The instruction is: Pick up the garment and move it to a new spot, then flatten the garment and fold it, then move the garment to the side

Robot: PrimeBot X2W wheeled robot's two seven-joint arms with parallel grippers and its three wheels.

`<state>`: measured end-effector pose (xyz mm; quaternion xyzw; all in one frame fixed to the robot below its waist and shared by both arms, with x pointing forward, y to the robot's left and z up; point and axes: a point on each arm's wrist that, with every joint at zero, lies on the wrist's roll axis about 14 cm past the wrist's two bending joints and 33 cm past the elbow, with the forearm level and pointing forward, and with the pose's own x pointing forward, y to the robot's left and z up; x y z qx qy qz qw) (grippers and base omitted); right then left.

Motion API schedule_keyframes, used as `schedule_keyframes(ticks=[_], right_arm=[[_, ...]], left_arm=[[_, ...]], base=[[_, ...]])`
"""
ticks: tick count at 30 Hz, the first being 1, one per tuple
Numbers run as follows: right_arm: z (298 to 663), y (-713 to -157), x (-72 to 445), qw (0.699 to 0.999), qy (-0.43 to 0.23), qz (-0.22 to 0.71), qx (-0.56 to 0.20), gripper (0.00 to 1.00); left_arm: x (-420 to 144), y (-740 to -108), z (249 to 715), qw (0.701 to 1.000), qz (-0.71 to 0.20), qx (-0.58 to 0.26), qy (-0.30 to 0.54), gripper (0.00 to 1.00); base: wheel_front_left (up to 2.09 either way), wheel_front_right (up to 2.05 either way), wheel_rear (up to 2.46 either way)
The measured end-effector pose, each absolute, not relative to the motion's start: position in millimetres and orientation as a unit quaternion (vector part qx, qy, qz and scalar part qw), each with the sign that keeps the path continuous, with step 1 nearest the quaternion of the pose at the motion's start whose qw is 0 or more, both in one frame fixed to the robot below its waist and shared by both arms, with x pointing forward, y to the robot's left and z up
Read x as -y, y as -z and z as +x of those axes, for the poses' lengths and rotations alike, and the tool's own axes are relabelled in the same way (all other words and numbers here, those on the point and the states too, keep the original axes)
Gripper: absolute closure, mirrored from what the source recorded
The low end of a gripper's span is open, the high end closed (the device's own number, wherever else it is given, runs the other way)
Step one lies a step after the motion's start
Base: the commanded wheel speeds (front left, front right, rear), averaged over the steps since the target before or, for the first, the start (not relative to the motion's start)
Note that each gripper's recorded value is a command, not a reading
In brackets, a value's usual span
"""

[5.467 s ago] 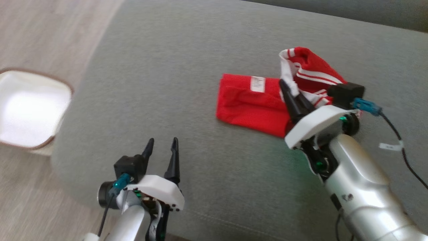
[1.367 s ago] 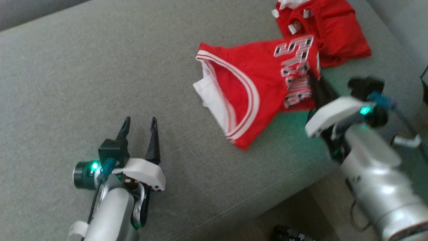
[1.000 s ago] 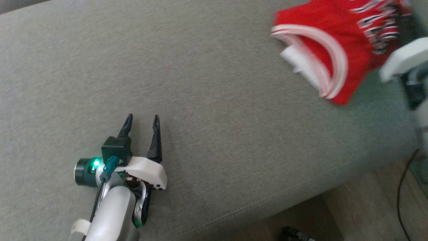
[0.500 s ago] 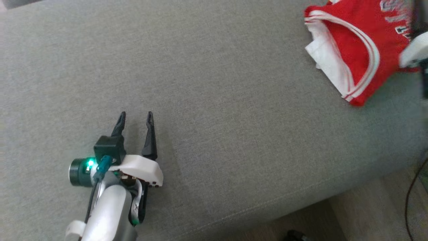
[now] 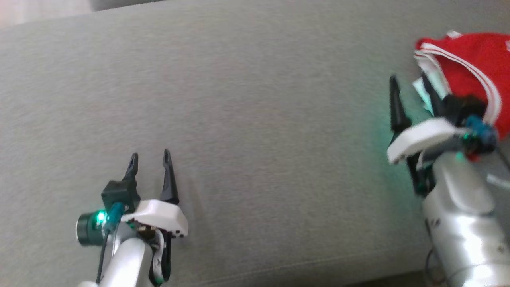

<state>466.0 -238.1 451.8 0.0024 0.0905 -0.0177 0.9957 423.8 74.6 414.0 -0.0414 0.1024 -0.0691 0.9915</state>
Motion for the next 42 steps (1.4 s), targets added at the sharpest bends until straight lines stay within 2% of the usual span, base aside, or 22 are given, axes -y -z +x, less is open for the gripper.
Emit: schedule_keyframes(ticks=[6, 13, 37, 38, 42], right_arm=[[457.1, -427.0, 188.4, 0.992, -0.028, 0.034, -0.116, 0.00], [466.5, -443.8, 155.9, 0.993, -0.065, 0.040, -0.090, 0.00], [444.0, -455.7, 147.3, 0.992, -0.069, 0.080, -0.069, 0.00], [443.3, -454.3, 146.1, 0.992, -0.070, 0.080, -0.071, 1.00], [421.8, -420.7, 148.3, 0.987, -0.063, 0.082, -0.122, 1.00]], left_arm=[[-121.8, -417.9, 407.2, 0.994, -0.032, -0.101, 0.000, 0.00], [-154.5, -430.2, 397.3, 0.995, -0.025, -0.084, -0.047, 0.00], [-160.6, -454.9, 398.2, 0.996, -0.067, -0.048, -0.037, 0.00], [-160.5, -454.2, 398.0, 0.996, -0.069, -0.049, -0.036, 1.00], [-160.3, -427.6, 383.8, 0.993, -0.066, -0.093, -0.039, 1.00]], base=[[0.00, 0.00, 0.00], [0.00, 0.00, 0.00], [0.00, 0.00, 0.00], [0.00, 0.00, 0.00], [0.00, 0.00, 0.00]])
